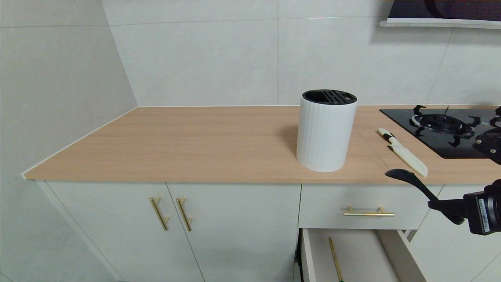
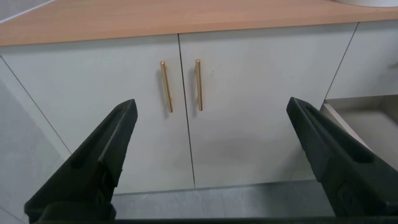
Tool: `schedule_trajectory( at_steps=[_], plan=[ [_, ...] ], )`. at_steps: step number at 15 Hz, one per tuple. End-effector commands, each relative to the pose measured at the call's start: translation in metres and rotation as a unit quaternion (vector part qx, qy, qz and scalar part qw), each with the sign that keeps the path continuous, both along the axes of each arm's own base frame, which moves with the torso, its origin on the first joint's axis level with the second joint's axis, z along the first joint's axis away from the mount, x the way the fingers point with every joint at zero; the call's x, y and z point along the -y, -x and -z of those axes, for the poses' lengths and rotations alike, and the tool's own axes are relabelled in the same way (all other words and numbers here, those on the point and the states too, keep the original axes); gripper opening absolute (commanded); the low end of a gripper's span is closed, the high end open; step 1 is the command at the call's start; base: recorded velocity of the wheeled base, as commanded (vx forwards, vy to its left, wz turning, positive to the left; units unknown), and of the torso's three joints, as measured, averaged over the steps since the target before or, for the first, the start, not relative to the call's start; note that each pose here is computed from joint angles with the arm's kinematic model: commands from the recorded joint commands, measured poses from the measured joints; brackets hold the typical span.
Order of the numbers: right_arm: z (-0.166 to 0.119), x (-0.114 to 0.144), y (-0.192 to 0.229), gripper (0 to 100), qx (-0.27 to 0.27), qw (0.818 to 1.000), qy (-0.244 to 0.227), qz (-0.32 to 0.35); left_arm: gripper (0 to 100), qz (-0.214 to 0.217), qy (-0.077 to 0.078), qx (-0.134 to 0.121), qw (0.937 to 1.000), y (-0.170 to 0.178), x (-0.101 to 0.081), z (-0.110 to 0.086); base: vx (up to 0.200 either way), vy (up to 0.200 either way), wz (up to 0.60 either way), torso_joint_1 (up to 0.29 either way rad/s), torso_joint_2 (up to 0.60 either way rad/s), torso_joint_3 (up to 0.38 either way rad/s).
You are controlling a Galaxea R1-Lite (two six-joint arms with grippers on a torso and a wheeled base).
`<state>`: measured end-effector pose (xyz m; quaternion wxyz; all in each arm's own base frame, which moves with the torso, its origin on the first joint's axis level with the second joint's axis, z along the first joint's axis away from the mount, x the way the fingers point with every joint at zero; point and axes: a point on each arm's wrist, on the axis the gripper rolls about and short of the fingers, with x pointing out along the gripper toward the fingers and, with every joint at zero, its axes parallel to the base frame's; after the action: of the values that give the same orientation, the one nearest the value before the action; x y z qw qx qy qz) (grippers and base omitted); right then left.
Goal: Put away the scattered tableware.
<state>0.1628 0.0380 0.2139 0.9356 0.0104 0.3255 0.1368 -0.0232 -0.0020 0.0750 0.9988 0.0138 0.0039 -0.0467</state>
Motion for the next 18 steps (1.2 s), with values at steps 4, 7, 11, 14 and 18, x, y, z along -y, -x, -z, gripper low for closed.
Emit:
schedule_trajectory(
  at_steps=[4,7,11,14,18],
  plan=[
    [0.006,-0.001,0.0,0,-0.011,1.0,0.004,-0.005,100,0.0,0.0,0.0,1.0,0.0,0.0,0.0,0.0,0.0,0.0,0.0,0.0,0.0],
    [0.01,-0.001,-0.003,0,-0.022,1.0,0.007,-0.005,100,0.0,0.0,0.0,1.0,0.0,0.0,0.0,0.0,0.0,0.0,-0.027,0.06,0.038],
    [0.011,-0.002,-0.005,0,-0.025,1.0,0.007,-0.005,100,0.0,0.0,-0.001,1.0,0.0,0.0,0.0,0.0,0.0,0.0,-0.163,0.41,0.237],
    [0.014,-0.002,-0.007,0,-0.032,0.999,0.009,-0.005,100,0.0,0.0,-0.001,1.0,0.0,0.0,0.0,0.0,0.0,0.0,-0.188,0.48,0.277],
    [0.021,-0.003,-0.013,0,-0.048,0.999,0.013,-0.004,100,0.0,0.0,-0.001,1.0,0.0,0.0,0.0,0.0,0.0,0.0,-0.174,0.47,0.295]
  ],
)
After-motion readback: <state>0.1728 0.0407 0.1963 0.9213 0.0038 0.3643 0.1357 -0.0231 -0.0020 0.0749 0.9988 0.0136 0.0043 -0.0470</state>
